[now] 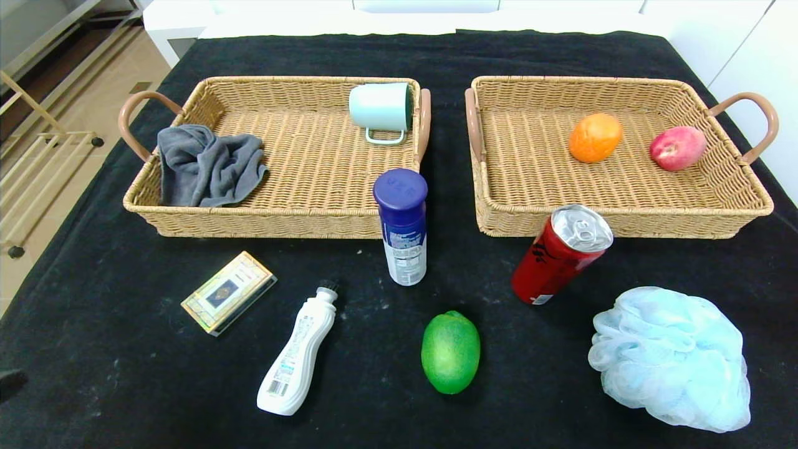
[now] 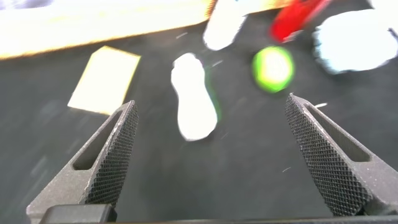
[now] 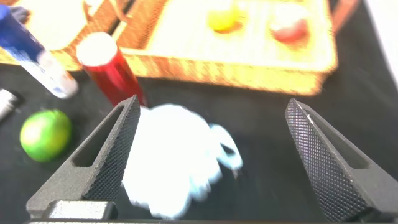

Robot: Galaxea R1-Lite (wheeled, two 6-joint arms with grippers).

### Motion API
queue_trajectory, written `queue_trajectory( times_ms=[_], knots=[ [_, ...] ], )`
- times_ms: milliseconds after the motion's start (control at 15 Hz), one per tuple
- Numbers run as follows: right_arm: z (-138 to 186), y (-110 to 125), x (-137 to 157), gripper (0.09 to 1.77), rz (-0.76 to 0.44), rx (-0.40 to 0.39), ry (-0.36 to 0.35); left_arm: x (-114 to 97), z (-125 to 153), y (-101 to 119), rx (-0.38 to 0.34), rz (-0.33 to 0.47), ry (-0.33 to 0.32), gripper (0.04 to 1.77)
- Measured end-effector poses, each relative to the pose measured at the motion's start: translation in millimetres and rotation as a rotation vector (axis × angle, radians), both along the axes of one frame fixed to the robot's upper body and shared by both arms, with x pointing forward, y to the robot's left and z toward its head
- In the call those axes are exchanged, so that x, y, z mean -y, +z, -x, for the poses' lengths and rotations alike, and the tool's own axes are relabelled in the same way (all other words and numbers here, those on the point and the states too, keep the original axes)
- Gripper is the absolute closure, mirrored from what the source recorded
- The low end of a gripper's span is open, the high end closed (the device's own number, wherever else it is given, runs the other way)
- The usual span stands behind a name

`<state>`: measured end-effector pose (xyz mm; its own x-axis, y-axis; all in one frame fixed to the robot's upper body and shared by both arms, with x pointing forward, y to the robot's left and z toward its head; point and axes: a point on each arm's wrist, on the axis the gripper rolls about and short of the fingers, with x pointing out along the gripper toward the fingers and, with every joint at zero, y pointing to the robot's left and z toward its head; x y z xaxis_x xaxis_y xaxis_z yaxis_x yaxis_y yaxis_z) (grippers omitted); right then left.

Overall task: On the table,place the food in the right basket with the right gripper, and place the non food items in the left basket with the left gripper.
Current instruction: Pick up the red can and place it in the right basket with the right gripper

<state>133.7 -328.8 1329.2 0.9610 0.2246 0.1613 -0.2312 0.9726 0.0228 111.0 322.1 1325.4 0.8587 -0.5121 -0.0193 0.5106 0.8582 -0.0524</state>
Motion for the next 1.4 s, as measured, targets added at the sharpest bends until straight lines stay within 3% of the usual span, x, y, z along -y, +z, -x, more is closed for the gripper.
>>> queue_trajectory(
  times_ms=[267, 400, 533, 733, 1400],
  knots=[
    [-46.4, 28.5, -23.9, 0.15, 0.005, -0.047, 0.159, 30.2, -62.0, 28.0, 0.029, 0.012, -0.087, 0.09],
    [-65.9, 34.3, -41.9, 0.15, -0.007, -0.039, 0.192, 44.9, -91.8, 32.3, 0.055, 0.021, -0.103, 0.09],
    [-78.3, 31.7, -55.6, 0.15, -0.005, -0.056, 0.22, 54.6, -109.6, 29.1, 0.025, 0.008, -0.136, 0.09],
    [-84.7, 27.2, -64.4, 0.15, 0.009, -0.087, 0.25, 62.9, -117.7, 23.1, -0.013, -0.006, -0.172, 0.09],
    [-84.1, 17.2, -67.0, 0.15, 0.026, -0.124, 0.27, 64.7, -118.4, 24.7, -0.013, -0.058, -0.184, 0.09]
  ],
)
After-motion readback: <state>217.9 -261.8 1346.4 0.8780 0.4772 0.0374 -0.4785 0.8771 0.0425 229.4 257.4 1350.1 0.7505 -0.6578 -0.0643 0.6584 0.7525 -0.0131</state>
